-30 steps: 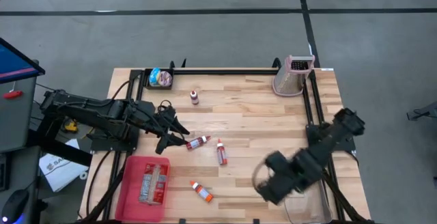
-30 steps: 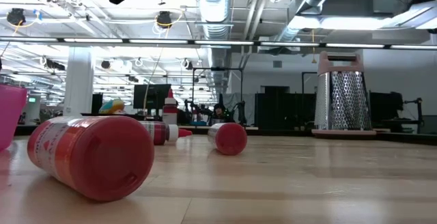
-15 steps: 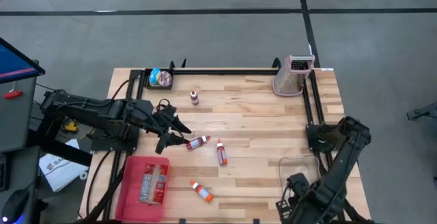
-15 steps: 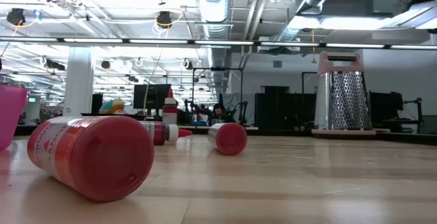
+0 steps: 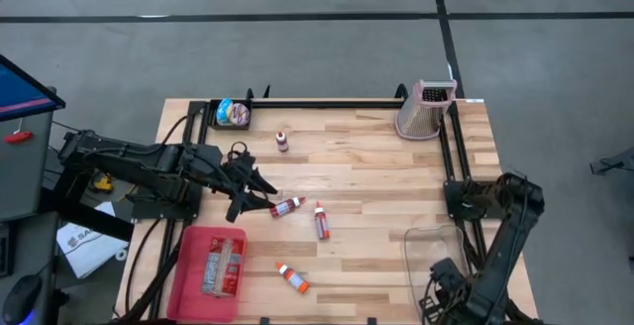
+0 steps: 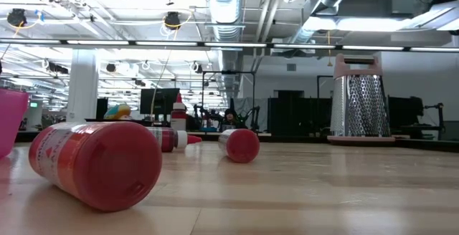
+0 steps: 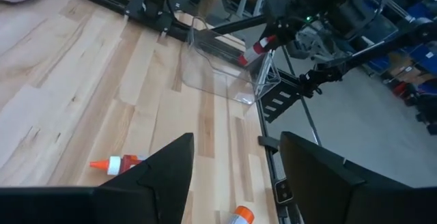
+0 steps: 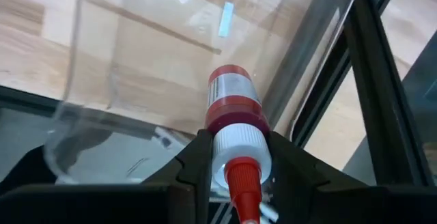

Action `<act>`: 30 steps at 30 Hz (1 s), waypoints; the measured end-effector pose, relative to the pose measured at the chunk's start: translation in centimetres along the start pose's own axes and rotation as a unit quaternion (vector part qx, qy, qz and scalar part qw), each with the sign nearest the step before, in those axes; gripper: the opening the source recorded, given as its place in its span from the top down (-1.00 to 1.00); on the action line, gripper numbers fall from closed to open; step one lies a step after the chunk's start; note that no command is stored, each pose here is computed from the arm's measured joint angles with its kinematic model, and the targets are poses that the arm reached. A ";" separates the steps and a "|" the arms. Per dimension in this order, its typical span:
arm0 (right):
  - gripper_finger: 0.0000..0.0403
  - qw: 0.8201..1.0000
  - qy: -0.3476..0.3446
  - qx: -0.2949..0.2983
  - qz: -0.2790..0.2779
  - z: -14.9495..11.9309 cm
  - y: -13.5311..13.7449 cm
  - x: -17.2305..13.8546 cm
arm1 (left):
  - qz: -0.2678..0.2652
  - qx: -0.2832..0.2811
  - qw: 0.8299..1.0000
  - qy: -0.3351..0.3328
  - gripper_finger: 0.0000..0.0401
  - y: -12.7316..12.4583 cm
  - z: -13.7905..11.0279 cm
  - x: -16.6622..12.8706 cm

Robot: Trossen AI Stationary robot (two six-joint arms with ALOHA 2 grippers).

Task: Pick & Place Food Item
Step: Put the right red food coloring bottle into the transparent bin, then put the top orange food coloring bottle into the transparent bin

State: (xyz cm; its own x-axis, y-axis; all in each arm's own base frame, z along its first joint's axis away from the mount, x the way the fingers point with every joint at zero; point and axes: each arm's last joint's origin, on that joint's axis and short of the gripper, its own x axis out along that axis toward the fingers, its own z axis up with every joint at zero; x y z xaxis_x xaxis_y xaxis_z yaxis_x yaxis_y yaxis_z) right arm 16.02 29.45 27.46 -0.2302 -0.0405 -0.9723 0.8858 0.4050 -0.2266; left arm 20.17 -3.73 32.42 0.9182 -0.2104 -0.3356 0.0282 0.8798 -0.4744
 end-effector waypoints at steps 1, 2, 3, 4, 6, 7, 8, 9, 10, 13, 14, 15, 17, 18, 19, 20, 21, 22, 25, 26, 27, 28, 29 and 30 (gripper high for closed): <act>0.49 1.000 -0.002 -0.004 -0.001 -0.2 -0.1 0.4 | 0.000 -0.005 1.000 0.000 -0.07 0.0 0.0 0.0; 0.49 1.000 -0.003 -0.007 -0.001 -0.4 -0.1 0.8 | 0.000 -0.010 1.000 0.000 -0.07 0.0 0.0 0.0; 0.49 1.000 -0.004 -0.011 -0.002 -0.6 -0.2 1.3 | 0.000 -0.013 1.000 0.000 -0.07 0.0 0.0 0.0; 0.49 1.000 -0.004 -0.014 0.000 -0.8 -0.3 1.8 | 0.000 -0.016 1.000 0.000 -0.07 0.0 0.0 0.0; 0.49 1.000 0.000 -0.022 0.004 -1.2 -0.3 2.6 | -0.002 -0.023 1.000 -0.003 -0.07 0.0 0.0 0.0; 0.49 1.000 0.000 -0.025 0.006 -1.3 -0.3 2.9 | -0.003 -0.025 1.000 -0.006 -0.07 -0.1 0.1 0.0; 0.49 1.000 0.000 -0.028 0.006 -1.5 -0.4 3.1 | -0.005 -0.026 1.000 -0.009 -0.07 -0.1 0.2 0.0; 0.49 1.000 -0.003 -0.030 0.008 -1.6 -0.5 3.3 | -0.008 -0.028 0.999 -0.013 -0.07 -0.1 0.3 0.0; 0.49 0.999 -0.008 -0.031 0.009 -1.6 -0.5 3.4 | -0.009 -0.033 0.999 -0.016 -0.07 -0.2 0.3 0.0; 0.46 0.999 -0.015 -0.032 0.012 -1.6 -0.6 3.7 | -0.014 -0.037 0.999 -0.023 -0.07 -0.3 0.5 0.0; 0.43 0.999 -0.017 -0.032 0.012 -1.6 -0.6 3.8 | -0.014 -0.039 0.999 -0.024 -0.07 -0.3 0.5 0.0; 0.40 0.999 -0.021 -0.034 0.015 -1.7 -0.6 3.8 | -0.014 -0.042 0.999 -0.023 -0.07 -0.3 0.5 0.0; 0.32 0.999 -0.025 -0.037 0.022 -1.7 -0.6 3.8 | -0.014 -0.048 0.998 -0.023 -0.07 -0.3 0.5 0.0; 0.27 0.999 -0.025 -0.037 0.022 -1.7 -0.6 3.8 | -0.014 -0.048 0.998 -0.023 -0.07 -0.3 0.5 0.0; 0.23 0.999 -0.025 -0.037 0.022 -1.7 -0.6 3.8 | -0.014 -0.048 0.998 -0.023 -0.07 -0.3 0.5 0.0; 0.19 0.999 -0.025 -0.037 0.021 -1.7 -0.6 3.8 | -0.014 -0.049 0.998 -0.023 -0.07 -0.3 0.5 0.0; 0.16 0.999 -0.025 -0.037 0.021 -1.7 -0.6 3.8 | -0.014 -0.049 0.998 -0.023 -0.07 -0.3 0.5 0.0; 0.14 0.999 -0.025 -0.037 0.021 -1.7 -0.6 3.8 | -0.014 -0.049 0.998 -0.023 -0.07 -0.3 0.5 0.0; 0.11 0.999 -0.025 -0.039 0.022 -1.7 -0.6 3.8 | -0.014 -0.049 0.998 -0.023 -0.07 -0.3 0.5 0.0; 0.11 0.999 -0.025 -0.039 0.022 -1.7 -0.6 3.8 | -0.014 -0.049 0.998 -0.023 -0.07 -0.3 0.5 0.0; 0.11 0.999 -0.026 -0.040 0.023 -1.7 -0.5 3.8 | -0.014 -0.049 0.998 -0.023 -0.07 -0.3 0.5 0.0; 0.10 0.998 -0.030 -0.040 0.028 -1.6 -0.4 3.7 | -0.014 -0.049 0.998 -0.023 -0.07 -0.3 0.5 0.0; 0.10 0.998 -0.035 -0.038 0.033 -1.4 -0.3 3.5 | -0.014 -0.049 0.998 -0.023 -0.07 -0.3 0.5 0.0; 0.10 0.998 -0.038 -0.037 0.039 -1.2 -0.1 3.2 | -0.014 -0.049 0.998 -0.023 -0.07 -0.3 0.5 0.0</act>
State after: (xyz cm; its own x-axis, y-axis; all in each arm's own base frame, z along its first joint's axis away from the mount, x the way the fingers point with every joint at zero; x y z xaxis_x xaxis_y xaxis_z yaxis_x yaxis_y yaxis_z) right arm 14.71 30.40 24.41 -0.1271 -0.0747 -0.9891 0.8675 0.4751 -0.1474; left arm 20.34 -3.76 32.93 0.9351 -0.2128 -0.2832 0.0185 0.8277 -0.5609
